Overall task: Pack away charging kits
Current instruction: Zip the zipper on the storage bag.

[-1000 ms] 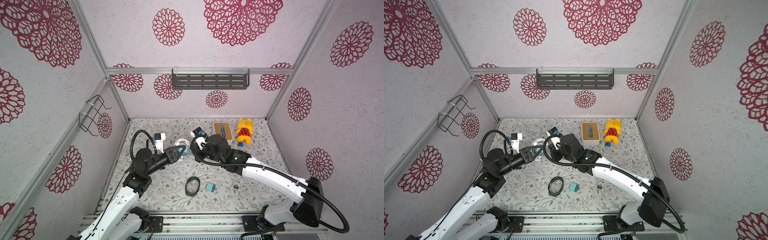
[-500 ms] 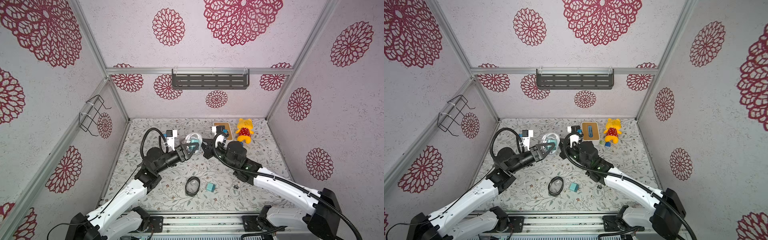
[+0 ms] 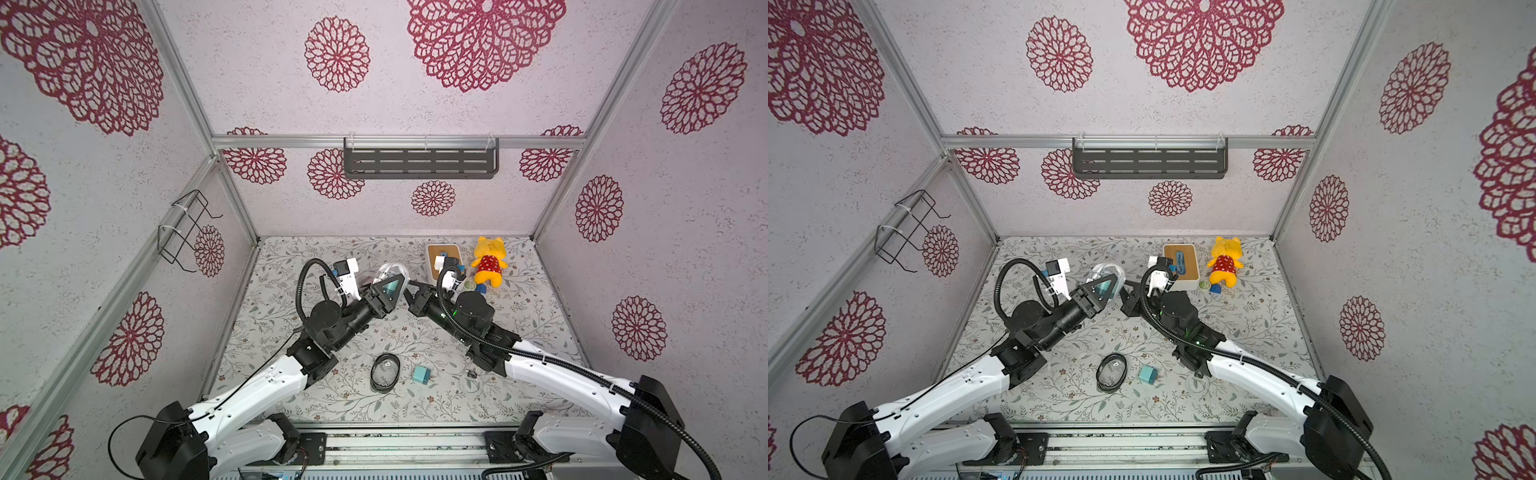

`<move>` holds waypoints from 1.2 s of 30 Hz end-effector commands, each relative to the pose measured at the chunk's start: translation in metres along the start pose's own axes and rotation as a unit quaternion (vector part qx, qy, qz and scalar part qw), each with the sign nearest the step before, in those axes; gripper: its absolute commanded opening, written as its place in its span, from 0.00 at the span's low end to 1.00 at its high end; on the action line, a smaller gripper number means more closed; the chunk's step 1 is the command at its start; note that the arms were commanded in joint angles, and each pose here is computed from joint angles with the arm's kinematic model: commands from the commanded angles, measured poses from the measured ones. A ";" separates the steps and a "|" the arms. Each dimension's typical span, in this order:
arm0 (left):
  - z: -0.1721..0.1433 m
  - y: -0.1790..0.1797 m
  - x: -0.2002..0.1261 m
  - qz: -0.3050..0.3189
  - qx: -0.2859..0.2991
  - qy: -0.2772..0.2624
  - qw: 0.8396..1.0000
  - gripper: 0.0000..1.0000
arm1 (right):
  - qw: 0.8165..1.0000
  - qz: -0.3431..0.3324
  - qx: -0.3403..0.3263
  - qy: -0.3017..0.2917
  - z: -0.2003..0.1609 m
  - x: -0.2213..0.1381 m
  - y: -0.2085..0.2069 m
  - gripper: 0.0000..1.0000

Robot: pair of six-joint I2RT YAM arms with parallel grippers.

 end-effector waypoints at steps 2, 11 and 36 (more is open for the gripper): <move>0.008 -0.011 0.005 -0.007 0.014 -0.043 0.999 0.65 | 0.996 0.046 0.061 -0.039 0.019 -0.010 0.026 0.00; -0.001 -0.002 0.015 0.019 0.017 -0.036 0.999 0.57 | 0.993 0.053 0.102 -0.013 0.007 -0.008 0.026 0.00; -0.007 -0.020 -0.034 0.103 0.041 0.173 0.979 0.00 | 0.956 -0.051 -0.279 -0.072 0.033 -0.038 0.005 0.00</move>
Point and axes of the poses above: each gripper's point midway between its finger pads, its own x axis out along the fingers, its own y axis along the line the jaws close on, z = x × y, the point moved 2 cm from there along -x, back along the fingers, and after that the axes turned 11 degrees about x, right-handed, at the moved point
